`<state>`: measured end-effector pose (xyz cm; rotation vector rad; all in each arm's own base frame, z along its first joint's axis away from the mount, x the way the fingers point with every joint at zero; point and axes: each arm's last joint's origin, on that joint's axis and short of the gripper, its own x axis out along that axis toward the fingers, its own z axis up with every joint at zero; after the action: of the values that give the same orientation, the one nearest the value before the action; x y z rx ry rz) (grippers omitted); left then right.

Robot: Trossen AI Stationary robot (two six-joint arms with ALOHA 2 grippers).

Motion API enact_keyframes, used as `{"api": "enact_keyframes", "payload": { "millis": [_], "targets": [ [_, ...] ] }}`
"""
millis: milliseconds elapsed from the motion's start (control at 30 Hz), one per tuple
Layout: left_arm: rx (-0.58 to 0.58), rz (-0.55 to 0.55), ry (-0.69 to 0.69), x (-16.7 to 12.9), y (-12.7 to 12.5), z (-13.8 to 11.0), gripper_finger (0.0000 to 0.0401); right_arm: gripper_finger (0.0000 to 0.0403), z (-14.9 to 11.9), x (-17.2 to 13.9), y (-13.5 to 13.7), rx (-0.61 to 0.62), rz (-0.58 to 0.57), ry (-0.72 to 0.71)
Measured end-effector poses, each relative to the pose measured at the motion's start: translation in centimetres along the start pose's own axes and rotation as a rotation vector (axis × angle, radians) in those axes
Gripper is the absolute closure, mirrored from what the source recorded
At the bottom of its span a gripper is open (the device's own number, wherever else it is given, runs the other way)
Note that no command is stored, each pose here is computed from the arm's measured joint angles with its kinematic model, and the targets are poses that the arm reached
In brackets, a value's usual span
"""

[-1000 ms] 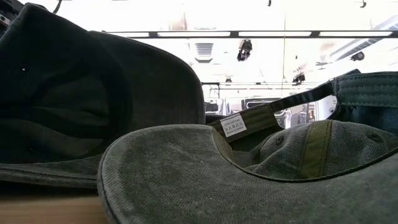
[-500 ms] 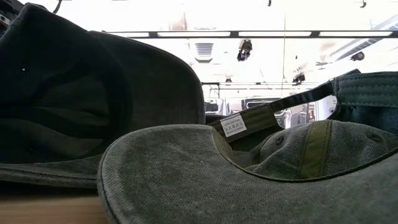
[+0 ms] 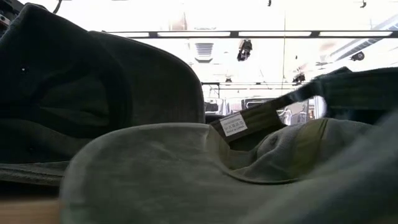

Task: Pick & Place hat
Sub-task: Put the left dark green cap into the right transparent bin

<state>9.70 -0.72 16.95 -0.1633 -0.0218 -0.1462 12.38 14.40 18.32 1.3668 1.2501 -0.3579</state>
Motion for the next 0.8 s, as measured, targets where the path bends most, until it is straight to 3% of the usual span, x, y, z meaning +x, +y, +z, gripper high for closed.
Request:
{"api": "enact_keyframes", "payload": {
  "millis": [167, 300, 367, 600, 700, 800],
  "targets": [
    [0.000, 0.000, 0.000, 0.0, 0.0, 0.0, 0.0222, 0.0390, -0.2, -5.8, 2.0, -0.021, 0.073, -0.219],
    [0.000, 0.000, 0.000, 0.0, 0.0, 0.0, 0.0222, 0.0390, 0.7, -11.2, 2.9, 0.011, 0.203, -0.556],
    [0.000, 0.000, 0.000, 0.0, 0.0, 0.0, 0.0222, 0.0390, 1.7, -13.1, 3.0, 0.032, 0.187, -0.724],
    [0.000, 0.000, 0.000, 0.0, 0.0, 0.0, 0.0222, 0.0390, 6.3, -15.1, 3.3, 0.210, -0.018, -1.021],
    [0.000, 0.000, 0.000, 0.0, 0.0, 0.0, 0.0222, 0.0390, 8.9, -15.4, 3.7, 0.332, -0.030, -1.089],
    [0.000, 0.000, 0.000, 0.0, 0.0, 0.0, 0.0222, 0.0390, 11.9, -15.4, 4.4, 0.370, -0.001, -1.074]
  ]
}}
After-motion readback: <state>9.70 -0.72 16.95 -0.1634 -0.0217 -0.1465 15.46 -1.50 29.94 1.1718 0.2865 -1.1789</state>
